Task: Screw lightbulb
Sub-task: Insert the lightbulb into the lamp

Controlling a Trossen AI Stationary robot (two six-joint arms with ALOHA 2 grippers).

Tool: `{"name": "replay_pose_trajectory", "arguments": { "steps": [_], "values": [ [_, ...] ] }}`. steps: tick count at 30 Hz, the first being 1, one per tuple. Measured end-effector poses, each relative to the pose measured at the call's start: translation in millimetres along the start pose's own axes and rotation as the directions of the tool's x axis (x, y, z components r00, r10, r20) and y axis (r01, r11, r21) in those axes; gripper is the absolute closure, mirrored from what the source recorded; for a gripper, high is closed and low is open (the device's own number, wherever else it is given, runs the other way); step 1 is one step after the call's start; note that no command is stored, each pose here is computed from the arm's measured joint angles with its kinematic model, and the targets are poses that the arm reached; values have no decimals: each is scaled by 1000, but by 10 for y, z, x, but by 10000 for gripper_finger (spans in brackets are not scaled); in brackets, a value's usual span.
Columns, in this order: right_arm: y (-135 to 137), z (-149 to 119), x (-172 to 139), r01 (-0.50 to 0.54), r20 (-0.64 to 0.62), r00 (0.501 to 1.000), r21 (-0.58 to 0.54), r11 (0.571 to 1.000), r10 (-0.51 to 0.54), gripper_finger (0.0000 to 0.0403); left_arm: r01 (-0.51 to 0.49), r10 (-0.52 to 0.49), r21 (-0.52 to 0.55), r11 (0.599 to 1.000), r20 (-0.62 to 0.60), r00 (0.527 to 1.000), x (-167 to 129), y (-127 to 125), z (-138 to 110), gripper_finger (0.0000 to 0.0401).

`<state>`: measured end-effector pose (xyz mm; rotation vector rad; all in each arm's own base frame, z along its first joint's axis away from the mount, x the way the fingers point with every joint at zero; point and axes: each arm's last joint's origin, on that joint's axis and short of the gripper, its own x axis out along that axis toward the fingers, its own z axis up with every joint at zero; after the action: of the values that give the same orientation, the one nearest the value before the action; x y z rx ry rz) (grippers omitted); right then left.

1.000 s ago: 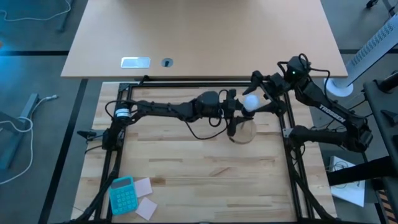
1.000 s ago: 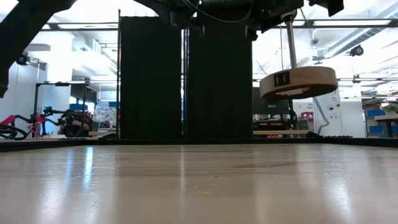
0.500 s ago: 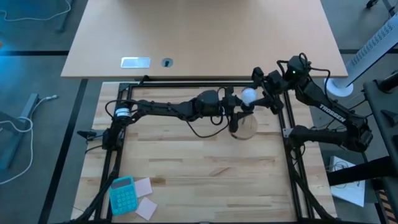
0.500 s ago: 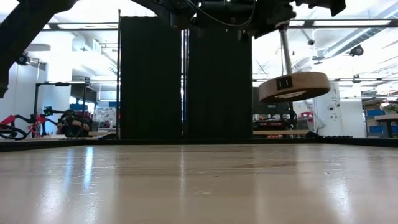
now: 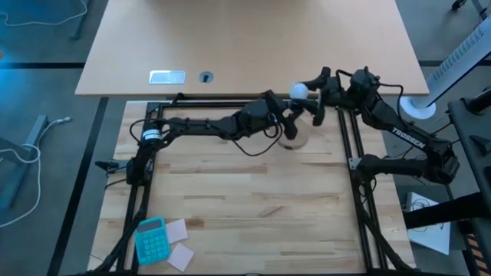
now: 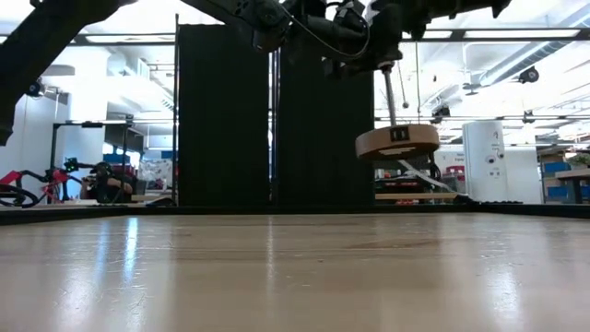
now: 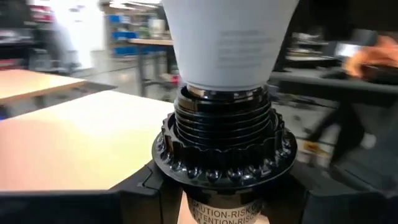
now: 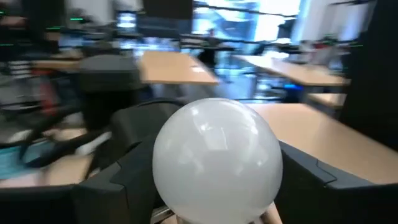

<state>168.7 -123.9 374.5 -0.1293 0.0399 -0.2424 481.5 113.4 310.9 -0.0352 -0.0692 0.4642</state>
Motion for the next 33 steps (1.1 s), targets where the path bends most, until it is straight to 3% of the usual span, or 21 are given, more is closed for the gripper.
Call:
{"name": "replay_pose_trajectory", "arguments": {
  "steps": [4,11,17,21,24,33],
  "values": [
    [-22,-25,110,127,-8,992,-4,992,-127,161,-64,64,-3,998,9,998,8,39,29,242],
    [16,-37,99,22,-7,1000,62,998,-22,105,-74,77,68,995,-39,996,15,71,-10,243],
    [68,-1,-83,-123,2,992,75,990,123,36,176,-175,84,981,-25,984,-12,-13,55,243],
    [89,37,-167,-311,47,950,82,947,308,20,376,-372,63,925,-64,926,-42,-127,-4,243],
    [103,50,-180,-373,62,928,80,925,369,19,469,-466,54,882,-61,883,-64,-193,0,243],
    [156,29,-168,-650,94,760,77,756,644,18,546,-543,52,836,-62,837,-140,-437,-15,243]
  ]
}}
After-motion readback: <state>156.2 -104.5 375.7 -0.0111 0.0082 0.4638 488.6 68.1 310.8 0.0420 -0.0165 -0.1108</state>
